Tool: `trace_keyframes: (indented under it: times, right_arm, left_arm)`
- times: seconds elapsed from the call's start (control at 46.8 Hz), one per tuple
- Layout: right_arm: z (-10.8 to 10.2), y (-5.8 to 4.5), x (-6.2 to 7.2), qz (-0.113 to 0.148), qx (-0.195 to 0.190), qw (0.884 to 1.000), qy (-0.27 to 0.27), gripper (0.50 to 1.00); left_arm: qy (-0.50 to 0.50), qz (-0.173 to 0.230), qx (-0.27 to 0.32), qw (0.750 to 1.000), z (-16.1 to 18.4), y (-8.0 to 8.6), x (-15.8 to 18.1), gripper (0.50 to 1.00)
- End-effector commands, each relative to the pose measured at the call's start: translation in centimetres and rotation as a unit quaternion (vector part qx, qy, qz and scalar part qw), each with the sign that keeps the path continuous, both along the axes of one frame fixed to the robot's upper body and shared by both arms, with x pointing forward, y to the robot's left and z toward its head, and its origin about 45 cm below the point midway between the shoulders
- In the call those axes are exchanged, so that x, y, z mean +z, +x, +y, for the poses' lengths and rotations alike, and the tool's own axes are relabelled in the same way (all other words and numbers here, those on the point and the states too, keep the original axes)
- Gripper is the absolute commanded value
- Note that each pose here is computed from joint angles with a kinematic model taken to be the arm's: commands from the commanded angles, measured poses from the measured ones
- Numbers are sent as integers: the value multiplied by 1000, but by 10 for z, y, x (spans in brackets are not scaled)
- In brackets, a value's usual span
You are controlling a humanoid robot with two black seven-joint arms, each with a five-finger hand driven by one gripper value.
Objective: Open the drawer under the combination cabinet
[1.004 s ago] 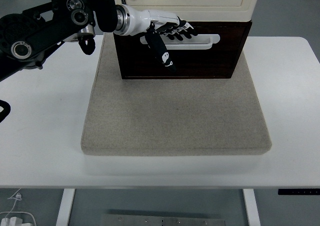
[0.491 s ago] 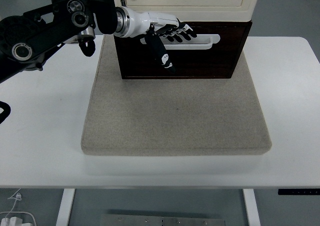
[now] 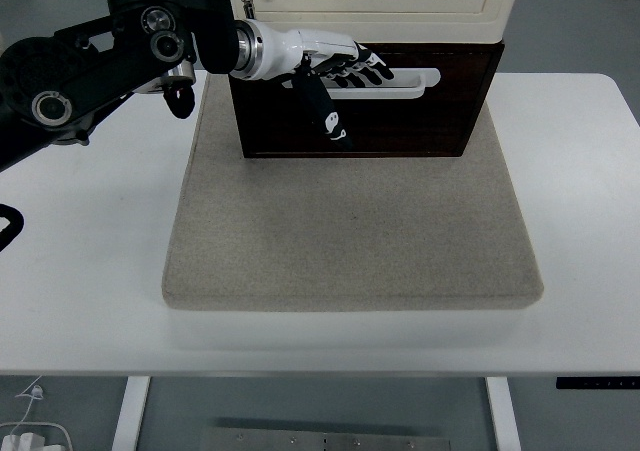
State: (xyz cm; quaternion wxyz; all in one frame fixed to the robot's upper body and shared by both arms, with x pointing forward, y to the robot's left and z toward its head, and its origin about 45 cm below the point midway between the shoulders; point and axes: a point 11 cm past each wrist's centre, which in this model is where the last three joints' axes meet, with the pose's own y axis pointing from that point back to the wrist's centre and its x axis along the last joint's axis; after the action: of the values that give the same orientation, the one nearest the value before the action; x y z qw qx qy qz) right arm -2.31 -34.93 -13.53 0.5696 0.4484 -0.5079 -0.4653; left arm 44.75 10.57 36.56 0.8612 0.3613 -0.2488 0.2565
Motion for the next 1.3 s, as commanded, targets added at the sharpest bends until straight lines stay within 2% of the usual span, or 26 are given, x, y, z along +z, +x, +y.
trace_keyframes:
  times: [0.0, 1.282]
  right_arm:
    - [0, 0, 0, 0, 0, 1000, 0, 928]
    - [0, 0, 0, 0, 0, 1000, 0, 928]
  left_arm:
    - [0, 0, 0, 1000, 0, 0, 0, 1000]
    - [-2, 8, -19, 1000, -2, -7, 4, 1000]
